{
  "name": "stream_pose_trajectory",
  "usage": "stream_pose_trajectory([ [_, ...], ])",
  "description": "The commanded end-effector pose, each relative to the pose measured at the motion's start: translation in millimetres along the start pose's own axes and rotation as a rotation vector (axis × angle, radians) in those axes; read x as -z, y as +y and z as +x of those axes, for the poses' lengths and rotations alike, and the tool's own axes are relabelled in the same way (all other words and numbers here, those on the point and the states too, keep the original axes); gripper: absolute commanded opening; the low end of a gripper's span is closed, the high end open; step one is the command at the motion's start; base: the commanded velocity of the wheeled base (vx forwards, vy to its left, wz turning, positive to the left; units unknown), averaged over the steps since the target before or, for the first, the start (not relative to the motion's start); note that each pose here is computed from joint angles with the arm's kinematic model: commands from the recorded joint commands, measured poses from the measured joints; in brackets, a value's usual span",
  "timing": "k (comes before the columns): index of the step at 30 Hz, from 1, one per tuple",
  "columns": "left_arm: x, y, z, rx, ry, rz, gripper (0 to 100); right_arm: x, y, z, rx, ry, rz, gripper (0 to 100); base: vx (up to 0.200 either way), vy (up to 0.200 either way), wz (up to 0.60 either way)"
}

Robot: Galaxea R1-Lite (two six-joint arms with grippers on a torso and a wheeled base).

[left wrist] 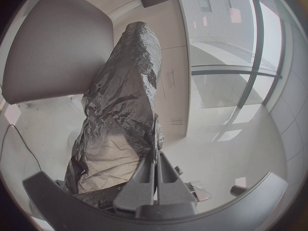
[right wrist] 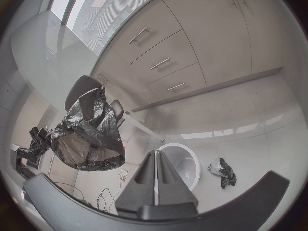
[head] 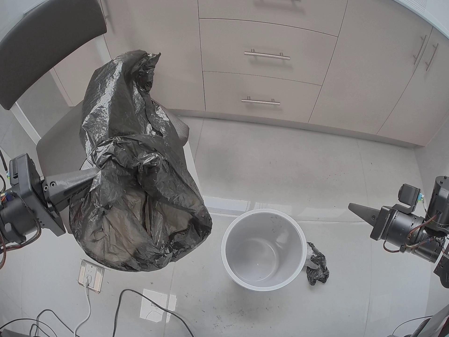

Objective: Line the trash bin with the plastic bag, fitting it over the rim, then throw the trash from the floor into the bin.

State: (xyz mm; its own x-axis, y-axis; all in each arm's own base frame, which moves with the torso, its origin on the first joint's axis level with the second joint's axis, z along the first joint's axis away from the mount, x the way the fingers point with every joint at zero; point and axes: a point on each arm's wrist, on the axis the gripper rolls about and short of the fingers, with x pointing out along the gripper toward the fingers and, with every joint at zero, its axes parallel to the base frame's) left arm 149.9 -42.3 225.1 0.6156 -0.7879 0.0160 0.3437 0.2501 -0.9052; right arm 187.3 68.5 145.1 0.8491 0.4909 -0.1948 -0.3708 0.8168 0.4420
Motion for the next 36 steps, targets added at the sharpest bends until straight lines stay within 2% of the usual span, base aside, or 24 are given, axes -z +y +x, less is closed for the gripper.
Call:
stream_pose_trajectory([
  [1, 0, -12, -5, 0.049, -0.011, -0.023, 0, 11, -4, 5, -0.016, 0.068, 0.01, 0, 0.0, 0.0, 0.0],
  [6, 6, -19, -3, 0.083, 0.029, -0.052, 0, 29, -4, 14, -0.035, 0.167, 0.017, 0, 0.0, 0.0, 0.0],
  [11, 13, -21, 5, 0.11, 0.108, -0.059, 0, 45, 13, 24, -0.105, 0.243, -0.052, 0, 0.0, 0.0, 0.0],
  [12, 16, -21, 8, 0.116, 0.128, -0.06, 0, 46, 16, 26, -0.113, 0.243, -0.078, 100, 0.0, 0.0, 0.0],
  [14, 19, -22, 14, 0.14, 0.16, -0.055, 0, 50, 24, 31, -0.132, 0.254, -0.123, 100, 0.0, 0.0, 0.0],
  [17, 21, -21, 21, 0.161, 0.188, -0.052, 0, 58, 33, 40, -0.148, 0.282, -0.147, 100, 0.0, 0.0, 0.0],
  [24, 24, -17, 34, 0.163, 0.228, -0.063, 0, 68, 48, 73, -0.156, 0.298, -0.208, 100, 0.0, 0.0, 0.0],
  [25, 25, -17, 36, 0.167, 0.238, -0.065, 0, 71, 51, 90, -0.141, 0.292, -0.26, 100, 0.0, 0.0, 0.0],
  [27, 26, -17, 37, 0.17, 0.245, -0.065, 0, 75, 54, 102, -0.126, 0.29, -0.299, 100, 0.0, 0.0, 0.0],
  [31, 27, -19, 35, 0.178, 0.245, -0.062, 0, 84, 71, 108, -0.161, 0.296, -0.329, 100, 0.0, 0.0, 0.0],
  [36, 28, -18, 35, 0.177, 0.251, -0.063, 0, 90, 82, 109, -0.157, 0.289, -0.348, 100, 0.0, 0.0, 0.0],
])
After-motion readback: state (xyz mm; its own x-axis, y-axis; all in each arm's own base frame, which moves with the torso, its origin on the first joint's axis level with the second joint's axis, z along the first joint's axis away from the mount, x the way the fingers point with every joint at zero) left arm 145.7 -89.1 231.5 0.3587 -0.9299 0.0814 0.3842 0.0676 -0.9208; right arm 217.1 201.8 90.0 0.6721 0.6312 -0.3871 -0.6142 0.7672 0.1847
